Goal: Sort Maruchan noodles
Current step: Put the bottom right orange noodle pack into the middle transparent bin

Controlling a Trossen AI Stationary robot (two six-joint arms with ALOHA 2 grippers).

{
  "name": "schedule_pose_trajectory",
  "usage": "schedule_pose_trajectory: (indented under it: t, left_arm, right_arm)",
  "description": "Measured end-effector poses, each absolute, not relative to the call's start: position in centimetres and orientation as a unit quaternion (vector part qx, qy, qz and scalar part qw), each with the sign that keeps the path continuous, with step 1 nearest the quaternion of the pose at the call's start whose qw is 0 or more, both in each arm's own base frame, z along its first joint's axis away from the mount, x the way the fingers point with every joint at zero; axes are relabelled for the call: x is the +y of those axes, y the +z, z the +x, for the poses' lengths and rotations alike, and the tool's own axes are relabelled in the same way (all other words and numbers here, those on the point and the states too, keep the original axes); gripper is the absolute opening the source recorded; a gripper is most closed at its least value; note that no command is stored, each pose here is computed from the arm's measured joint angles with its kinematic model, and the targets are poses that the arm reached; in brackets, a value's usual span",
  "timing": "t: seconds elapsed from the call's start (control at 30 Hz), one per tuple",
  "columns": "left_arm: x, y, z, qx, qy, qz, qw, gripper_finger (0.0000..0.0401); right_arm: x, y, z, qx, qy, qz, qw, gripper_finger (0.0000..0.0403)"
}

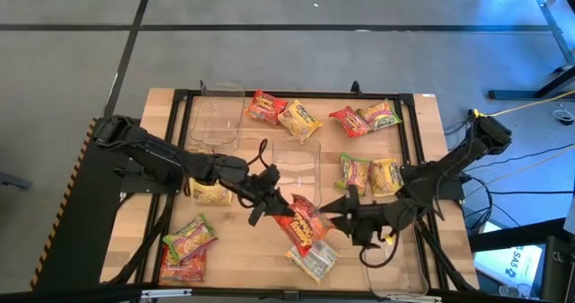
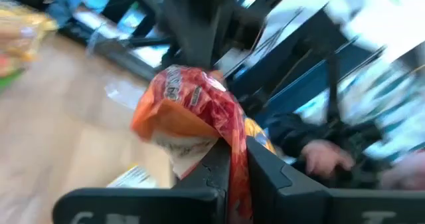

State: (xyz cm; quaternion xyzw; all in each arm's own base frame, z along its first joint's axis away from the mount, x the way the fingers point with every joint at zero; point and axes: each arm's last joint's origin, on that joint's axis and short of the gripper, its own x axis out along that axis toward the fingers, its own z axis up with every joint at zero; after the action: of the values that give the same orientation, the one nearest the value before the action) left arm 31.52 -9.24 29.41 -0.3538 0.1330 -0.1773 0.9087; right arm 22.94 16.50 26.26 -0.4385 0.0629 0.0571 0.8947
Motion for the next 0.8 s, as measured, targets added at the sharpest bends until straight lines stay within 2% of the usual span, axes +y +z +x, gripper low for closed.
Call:
schedule_pose_trajectory:
  t: [0.2, 0.4, 0.5, 0.7, 0.8]
  left_arm:
    - [-9.6, 29.2, 30.9, 0.137, -0.164, -0.242, 0.946, 0.0018]
    - [-10.7, 28.5, 30.4, 0.134, -0.118, -0.063, 0.982, 0.0018]
    - [-11.1, 28.5, 30.3, 0.125, -0.094, -0.005, 0.988, 0.0018]
    - [-11.5, 28.3, 30.2, 0.131, -0.085, 0.0, 0.988, 0.0018]
    - [-11.2, 27.9, 30.1, 0.194, -0.063, -0.02, 0.979, 0.0018]
  right_arm:
    - [16.5, 25.0, 20.8, 0.164, 0.095, -0.281, 0.941, 0.021]
    - [16.6, 23.6, 19.7, 0.257, 0.146, -0.158, 0.942, 0.0211]
    - [16.6, 23.4, 19.6, 0.274, 0.156, -0.126, 0.94, 0.0211]
    - [16.5, 23.5, 19.6, 0.274, 0.147, -0.125, 0.942, 0.0211]
    - [16.0, 24.8, 19.4, 0.237, 0.128, -0.122, 0.955, 0.0211]
